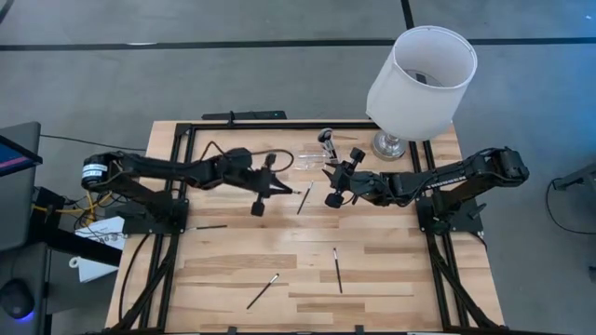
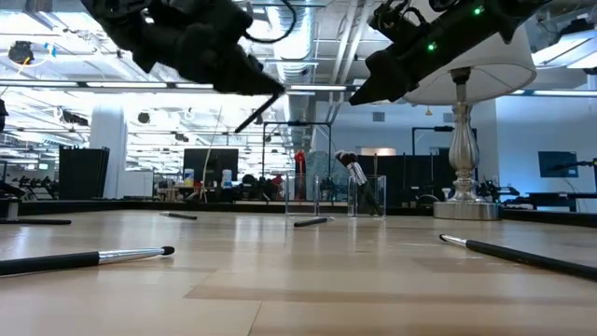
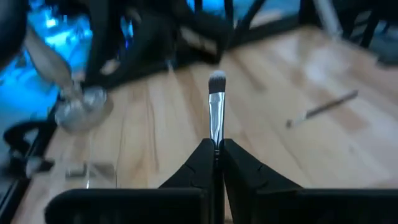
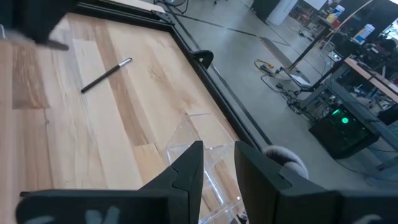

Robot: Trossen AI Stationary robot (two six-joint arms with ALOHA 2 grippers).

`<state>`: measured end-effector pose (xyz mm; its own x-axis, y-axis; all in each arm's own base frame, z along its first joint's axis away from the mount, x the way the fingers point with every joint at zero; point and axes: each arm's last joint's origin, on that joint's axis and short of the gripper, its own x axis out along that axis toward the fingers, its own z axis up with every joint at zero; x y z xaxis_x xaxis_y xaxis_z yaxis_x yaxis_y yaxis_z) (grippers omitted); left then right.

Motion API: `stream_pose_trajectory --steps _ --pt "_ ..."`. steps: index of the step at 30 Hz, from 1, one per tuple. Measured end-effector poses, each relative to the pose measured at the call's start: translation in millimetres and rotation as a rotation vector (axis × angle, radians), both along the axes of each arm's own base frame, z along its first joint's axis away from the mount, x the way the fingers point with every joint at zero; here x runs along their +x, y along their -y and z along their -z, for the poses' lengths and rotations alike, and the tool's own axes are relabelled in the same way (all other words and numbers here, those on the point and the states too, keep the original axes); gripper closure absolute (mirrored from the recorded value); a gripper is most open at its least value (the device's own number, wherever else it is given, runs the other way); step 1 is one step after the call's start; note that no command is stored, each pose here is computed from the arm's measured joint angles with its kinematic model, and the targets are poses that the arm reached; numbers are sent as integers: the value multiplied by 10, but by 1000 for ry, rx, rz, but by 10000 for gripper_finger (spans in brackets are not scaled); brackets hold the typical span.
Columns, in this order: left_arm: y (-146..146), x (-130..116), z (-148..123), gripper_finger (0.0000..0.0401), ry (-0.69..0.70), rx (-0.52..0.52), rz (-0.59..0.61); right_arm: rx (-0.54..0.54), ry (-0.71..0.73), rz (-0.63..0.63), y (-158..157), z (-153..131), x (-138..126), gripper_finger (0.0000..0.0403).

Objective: Put items in baskets/containers
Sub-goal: Put the silver eyeshadow brush into the transparent organizer

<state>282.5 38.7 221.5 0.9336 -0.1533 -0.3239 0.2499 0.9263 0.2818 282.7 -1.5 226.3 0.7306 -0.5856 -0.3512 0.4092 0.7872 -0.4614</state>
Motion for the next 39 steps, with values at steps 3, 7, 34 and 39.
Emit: stream_pose_trajectory --steps 3,7,34,39 --pt "-97 -23 -30 383 89 -32 27 0 -3 0 0 2 -1 322" --pt "-281 -144 -26 384 273 -45 -27 0 -3 -1 -1 2 -1 322" --pt "104 -294 -46 381 751 -262 43 115 373 -428 -97 -107 331 308" --pt "294 -119 -121 380 773 -289 114 116 415 -471 -182 -149 330 282"
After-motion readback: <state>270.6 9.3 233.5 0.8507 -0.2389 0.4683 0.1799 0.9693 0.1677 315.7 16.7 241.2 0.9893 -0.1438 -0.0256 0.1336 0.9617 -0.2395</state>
